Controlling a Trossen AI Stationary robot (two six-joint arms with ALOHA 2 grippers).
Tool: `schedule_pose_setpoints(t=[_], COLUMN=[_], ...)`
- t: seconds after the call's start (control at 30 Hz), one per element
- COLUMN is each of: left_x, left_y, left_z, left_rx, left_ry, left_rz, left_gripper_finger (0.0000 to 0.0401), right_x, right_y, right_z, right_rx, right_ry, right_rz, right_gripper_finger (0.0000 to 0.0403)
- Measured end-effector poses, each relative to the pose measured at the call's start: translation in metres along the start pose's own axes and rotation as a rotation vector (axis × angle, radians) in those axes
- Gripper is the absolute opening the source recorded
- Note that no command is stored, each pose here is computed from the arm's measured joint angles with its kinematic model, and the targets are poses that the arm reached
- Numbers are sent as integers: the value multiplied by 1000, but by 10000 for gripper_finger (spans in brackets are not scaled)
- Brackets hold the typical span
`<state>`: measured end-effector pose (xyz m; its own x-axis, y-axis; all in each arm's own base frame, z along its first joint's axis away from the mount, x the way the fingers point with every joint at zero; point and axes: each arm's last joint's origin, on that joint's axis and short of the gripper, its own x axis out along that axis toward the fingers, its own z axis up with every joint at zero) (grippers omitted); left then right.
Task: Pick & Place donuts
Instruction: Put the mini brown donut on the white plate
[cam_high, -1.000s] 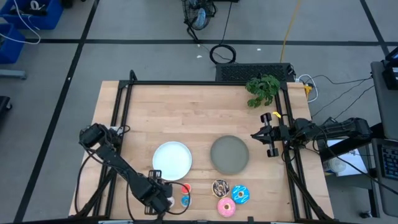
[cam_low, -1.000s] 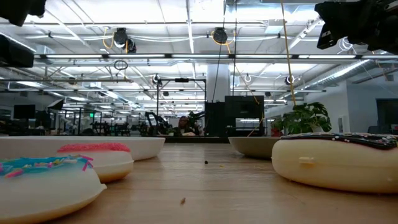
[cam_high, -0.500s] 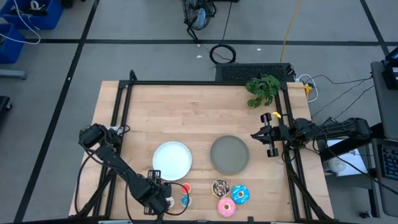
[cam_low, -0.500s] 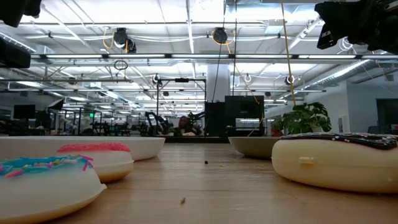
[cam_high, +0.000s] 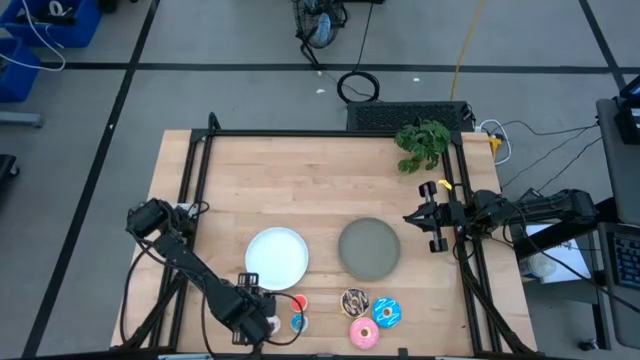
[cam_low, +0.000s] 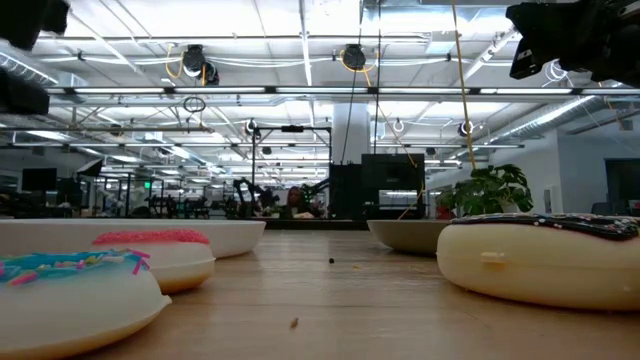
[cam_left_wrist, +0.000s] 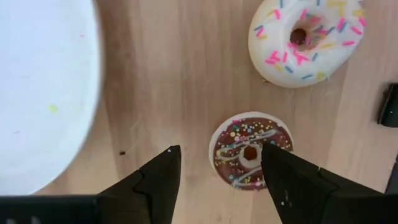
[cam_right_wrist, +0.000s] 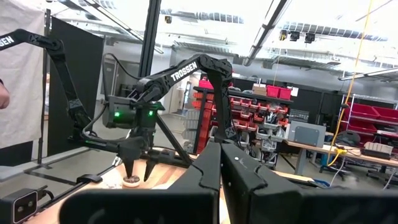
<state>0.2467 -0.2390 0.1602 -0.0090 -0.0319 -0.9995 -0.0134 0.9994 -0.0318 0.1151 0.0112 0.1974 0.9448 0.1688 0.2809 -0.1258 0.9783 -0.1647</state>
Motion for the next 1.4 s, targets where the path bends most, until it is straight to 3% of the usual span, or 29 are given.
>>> schedule_pose_setpoints(t=[0.43, 0.57, 0.9, 1.07, 1.23, 1.4], left_x=[11, 11, 11, 10, -17, -78], left_y=[5, 5, 7, 7, 4, 11], left_z=[-2, 1, 2, 2, 5, 1], left_rx=[8, 7, 22, 51, 95, 120], left_ry=[-2, -15, 11, 31, 20, -135], left_rz=[0, -14, -41, -55, -101, -85], left_gripper_finger=[215, 173, 21, 21, 19, 14], right_x=[0, 0, 0, 0, 0, 0], right_y=[0, 0, 0, 0, 0, 0], right_z=[0, 0, 0, 0, 0, 0], right_rx=[0, 0, -2, -3, -3, -3], right_ry=[0, 1, 0, 0, 0, 0], right_rz=[0, 0, 0, 0, 0, 0], right_gripper_finger=[0, 0, 0, 0, 0, 0])
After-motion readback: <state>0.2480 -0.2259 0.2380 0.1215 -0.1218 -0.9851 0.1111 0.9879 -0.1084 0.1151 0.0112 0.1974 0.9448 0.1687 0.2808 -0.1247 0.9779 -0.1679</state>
